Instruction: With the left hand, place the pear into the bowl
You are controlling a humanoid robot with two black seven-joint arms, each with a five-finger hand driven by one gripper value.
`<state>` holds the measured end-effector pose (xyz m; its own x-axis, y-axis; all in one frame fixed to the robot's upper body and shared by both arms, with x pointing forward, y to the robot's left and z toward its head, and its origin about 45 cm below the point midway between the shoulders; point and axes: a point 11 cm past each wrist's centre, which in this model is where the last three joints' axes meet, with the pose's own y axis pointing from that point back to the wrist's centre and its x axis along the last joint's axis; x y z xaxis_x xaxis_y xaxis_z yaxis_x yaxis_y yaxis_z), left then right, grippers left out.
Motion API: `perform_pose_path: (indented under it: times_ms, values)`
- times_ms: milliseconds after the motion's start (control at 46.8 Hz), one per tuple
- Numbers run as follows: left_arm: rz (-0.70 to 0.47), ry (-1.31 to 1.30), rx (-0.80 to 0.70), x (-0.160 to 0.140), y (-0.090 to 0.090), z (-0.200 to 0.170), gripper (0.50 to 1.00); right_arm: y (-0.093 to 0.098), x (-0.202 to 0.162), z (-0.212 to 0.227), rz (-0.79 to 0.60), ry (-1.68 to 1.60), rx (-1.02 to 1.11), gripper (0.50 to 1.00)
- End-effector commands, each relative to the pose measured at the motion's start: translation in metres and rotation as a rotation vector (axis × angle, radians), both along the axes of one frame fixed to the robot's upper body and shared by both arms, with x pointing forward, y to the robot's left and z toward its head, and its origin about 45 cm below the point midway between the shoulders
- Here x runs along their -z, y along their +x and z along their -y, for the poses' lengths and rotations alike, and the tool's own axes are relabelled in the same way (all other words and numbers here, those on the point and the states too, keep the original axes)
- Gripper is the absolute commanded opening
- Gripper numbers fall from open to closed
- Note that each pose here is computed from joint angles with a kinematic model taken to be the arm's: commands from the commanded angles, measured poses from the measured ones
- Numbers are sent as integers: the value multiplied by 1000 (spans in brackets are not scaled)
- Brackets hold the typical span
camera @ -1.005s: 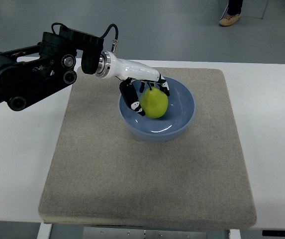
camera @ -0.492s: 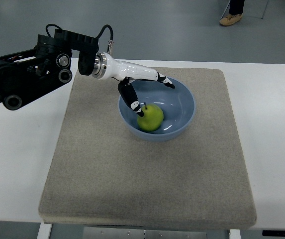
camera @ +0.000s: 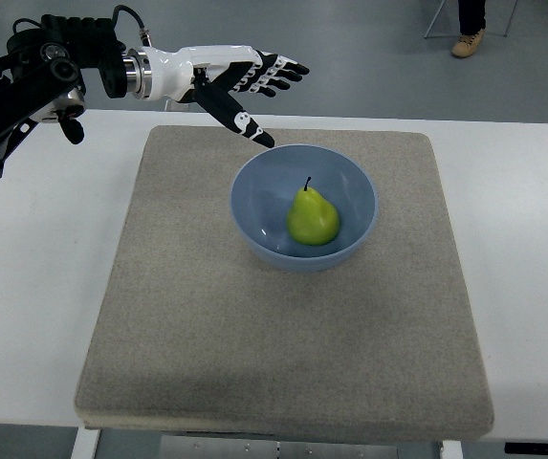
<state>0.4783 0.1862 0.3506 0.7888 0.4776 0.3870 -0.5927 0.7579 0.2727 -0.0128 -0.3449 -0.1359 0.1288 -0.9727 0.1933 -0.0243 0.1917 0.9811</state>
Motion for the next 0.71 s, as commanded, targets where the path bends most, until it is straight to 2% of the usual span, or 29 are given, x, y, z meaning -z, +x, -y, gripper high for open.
perform_pose_path:
  times_ms: [0,171,364,684]
  values:
    - [-72,-162,-71,-4,7,-15,992,0,0,0,0,0,-1,926]
    - [-217,-483,-208,10,15,-46,994,0,0,0,0,0,0,924]
    - [-243,-614,-301,10,24,-73,992,0,0,0,0,0,0,924]
    - [-373,-854,-449,60,10,-118,994,0,0,0,0,0,0,924]
